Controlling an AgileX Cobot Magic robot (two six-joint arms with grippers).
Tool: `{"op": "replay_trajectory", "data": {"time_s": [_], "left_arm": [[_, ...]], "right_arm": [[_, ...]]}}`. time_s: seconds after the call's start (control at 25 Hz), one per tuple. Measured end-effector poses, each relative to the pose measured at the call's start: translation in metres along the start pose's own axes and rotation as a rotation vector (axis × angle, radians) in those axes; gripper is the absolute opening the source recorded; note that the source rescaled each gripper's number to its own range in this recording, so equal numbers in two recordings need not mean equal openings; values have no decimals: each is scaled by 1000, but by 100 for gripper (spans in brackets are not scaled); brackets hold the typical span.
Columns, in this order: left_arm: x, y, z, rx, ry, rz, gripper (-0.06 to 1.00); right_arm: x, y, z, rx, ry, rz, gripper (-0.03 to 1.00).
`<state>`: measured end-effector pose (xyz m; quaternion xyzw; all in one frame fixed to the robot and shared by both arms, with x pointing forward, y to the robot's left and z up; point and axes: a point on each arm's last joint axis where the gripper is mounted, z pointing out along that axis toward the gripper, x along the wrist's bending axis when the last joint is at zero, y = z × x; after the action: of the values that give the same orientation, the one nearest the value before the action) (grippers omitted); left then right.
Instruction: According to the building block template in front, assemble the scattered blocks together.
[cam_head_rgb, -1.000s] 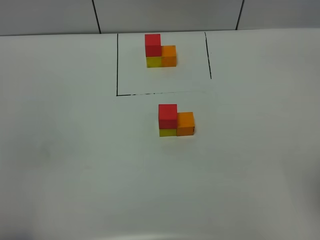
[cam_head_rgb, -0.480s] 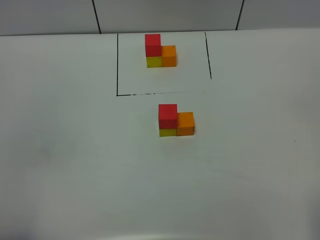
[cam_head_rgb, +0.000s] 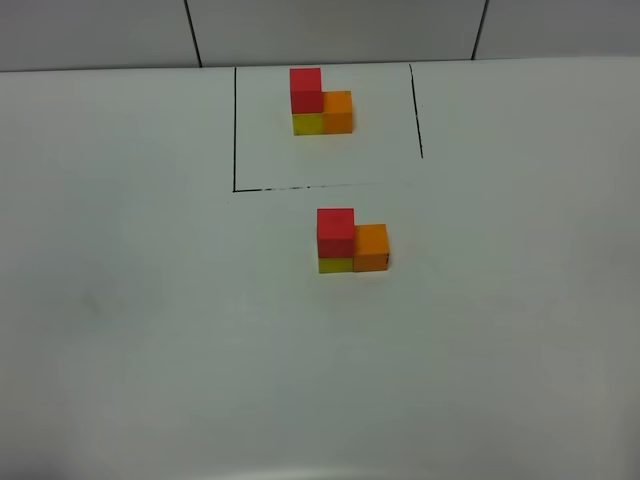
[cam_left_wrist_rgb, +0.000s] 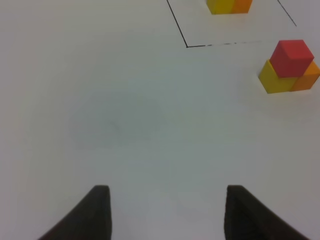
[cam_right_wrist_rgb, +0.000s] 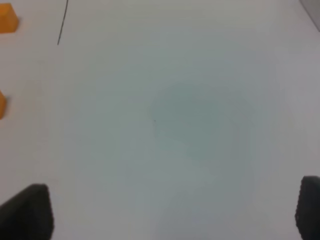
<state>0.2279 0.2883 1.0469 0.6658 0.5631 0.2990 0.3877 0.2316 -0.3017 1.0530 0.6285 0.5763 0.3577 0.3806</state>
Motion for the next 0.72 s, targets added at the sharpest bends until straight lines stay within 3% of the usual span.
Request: {"op": "replay_trajectory", "data": {"time_s": [0.72], "left_arm": [[0, 0, 0, 0, 0, 0, 12]], "right_arm": [[0, -2, 2, 8, -1, -5, 87]]}}
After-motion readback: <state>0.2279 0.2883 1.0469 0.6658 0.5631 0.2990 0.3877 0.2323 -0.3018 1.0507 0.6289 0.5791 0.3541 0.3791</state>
